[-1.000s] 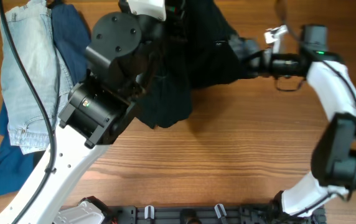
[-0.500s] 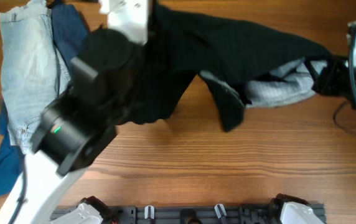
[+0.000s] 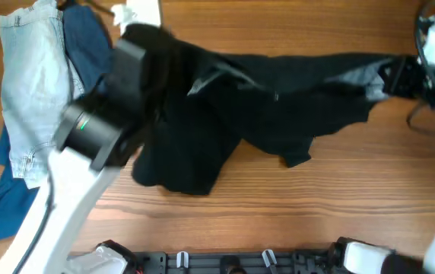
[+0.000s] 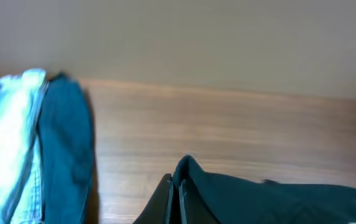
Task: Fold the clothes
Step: 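Pull the black shorts apart with both grippers and drape them on the table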
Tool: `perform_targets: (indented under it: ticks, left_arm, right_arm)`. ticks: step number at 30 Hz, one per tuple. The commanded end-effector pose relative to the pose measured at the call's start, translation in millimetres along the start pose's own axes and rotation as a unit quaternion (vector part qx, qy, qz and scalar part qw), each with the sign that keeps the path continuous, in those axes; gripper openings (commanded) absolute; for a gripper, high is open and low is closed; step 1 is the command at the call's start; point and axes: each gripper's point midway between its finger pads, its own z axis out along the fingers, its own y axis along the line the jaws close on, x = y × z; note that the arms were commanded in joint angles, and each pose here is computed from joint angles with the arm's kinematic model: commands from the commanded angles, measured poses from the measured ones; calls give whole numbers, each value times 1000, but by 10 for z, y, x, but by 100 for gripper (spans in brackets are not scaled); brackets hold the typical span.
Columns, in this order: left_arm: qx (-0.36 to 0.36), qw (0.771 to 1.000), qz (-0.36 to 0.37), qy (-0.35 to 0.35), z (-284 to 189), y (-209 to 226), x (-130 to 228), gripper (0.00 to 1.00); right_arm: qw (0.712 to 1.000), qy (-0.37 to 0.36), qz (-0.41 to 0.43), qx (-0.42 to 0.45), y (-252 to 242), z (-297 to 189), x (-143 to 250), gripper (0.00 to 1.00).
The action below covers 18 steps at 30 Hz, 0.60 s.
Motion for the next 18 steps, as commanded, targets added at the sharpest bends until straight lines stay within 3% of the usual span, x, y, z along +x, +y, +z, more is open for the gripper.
perform_targets:
  ticks: [1,4,8,18]
  left_arm:
    - [-43,998,-33,30,509,135,109,4]
    - [-35,998,-38,22,566,91,70,4]
    - [-6,998,-53,-26,241,46,-189,4]
    - [106,983,-73,-130,-1261,127,-506,4]
  right_arm:
    - [998,11,-13,-52,86,242,-100,4]
    - [998,-6,-24,-50,125,129,-148,4]
    - [997,-51,-43,-27,245,-371,-160,4]
    - [991,-112,-61,34,538,-1696,665,4]
